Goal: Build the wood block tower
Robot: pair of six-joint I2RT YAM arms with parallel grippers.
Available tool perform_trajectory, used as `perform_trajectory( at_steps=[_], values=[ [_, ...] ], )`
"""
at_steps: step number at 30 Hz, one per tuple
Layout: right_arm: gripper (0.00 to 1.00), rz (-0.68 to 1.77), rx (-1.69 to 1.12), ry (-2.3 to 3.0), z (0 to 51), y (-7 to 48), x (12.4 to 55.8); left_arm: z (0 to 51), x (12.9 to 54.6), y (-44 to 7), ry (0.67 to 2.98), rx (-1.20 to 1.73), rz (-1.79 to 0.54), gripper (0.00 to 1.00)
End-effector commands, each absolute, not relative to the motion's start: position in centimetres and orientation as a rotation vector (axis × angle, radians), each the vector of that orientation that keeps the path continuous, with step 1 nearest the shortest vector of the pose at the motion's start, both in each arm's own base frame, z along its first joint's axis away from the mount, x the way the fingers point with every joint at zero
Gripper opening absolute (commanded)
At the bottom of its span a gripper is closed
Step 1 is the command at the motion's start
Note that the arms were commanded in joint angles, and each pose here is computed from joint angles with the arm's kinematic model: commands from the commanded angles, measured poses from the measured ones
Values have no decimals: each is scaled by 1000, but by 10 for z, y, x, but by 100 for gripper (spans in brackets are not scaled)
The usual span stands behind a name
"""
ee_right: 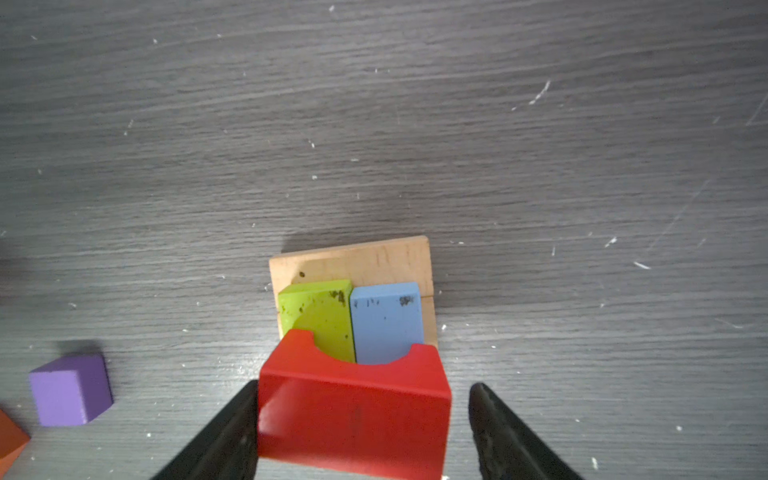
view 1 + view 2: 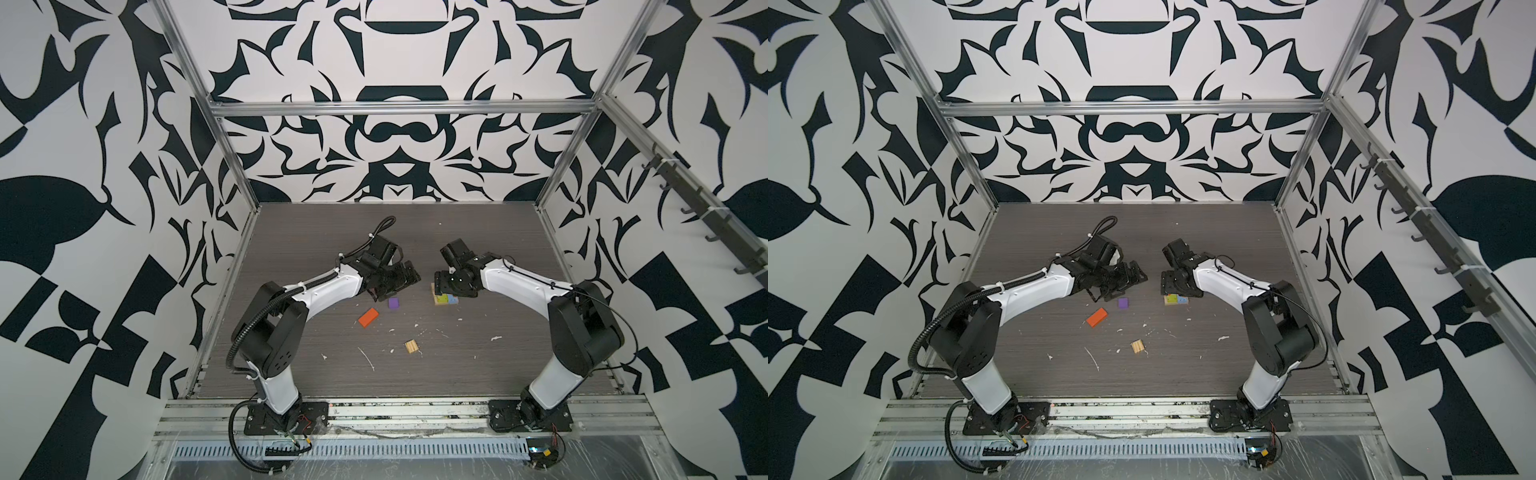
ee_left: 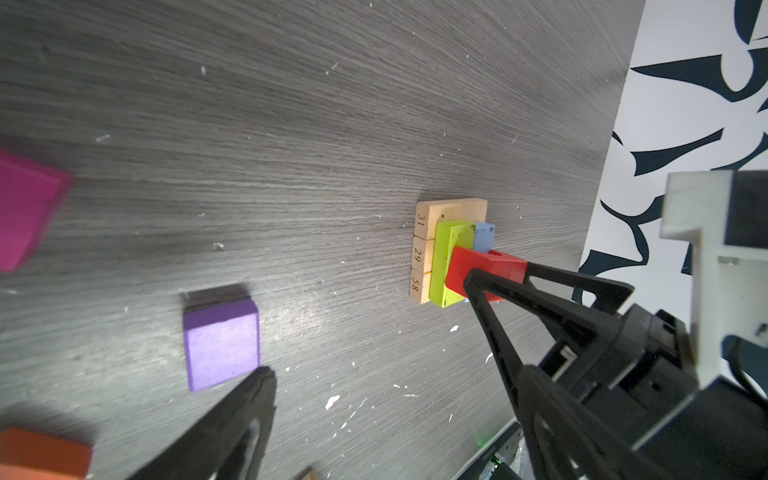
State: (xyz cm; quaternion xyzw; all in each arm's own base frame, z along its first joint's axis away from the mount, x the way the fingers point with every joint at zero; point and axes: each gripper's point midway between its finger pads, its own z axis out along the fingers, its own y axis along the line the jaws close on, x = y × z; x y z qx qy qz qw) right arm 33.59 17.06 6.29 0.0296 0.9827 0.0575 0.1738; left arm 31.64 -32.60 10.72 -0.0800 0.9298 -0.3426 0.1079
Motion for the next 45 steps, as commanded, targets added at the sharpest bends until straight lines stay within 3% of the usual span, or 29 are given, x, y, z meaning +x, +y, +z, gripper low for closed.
perform_trajectory(
  at_steps=[1,19,45],
  values=[
    [78,150,88,2749,77,174,344,115,317,-324,2715,-237,-1026,94],
    [57,135,33,2734,83,175,346,116,318,-325,2713,-240,-1028,94],
    [57,163,-186,2650,82,179,346,117,321,-328,2714,-237,-1029,94]
  ],
)
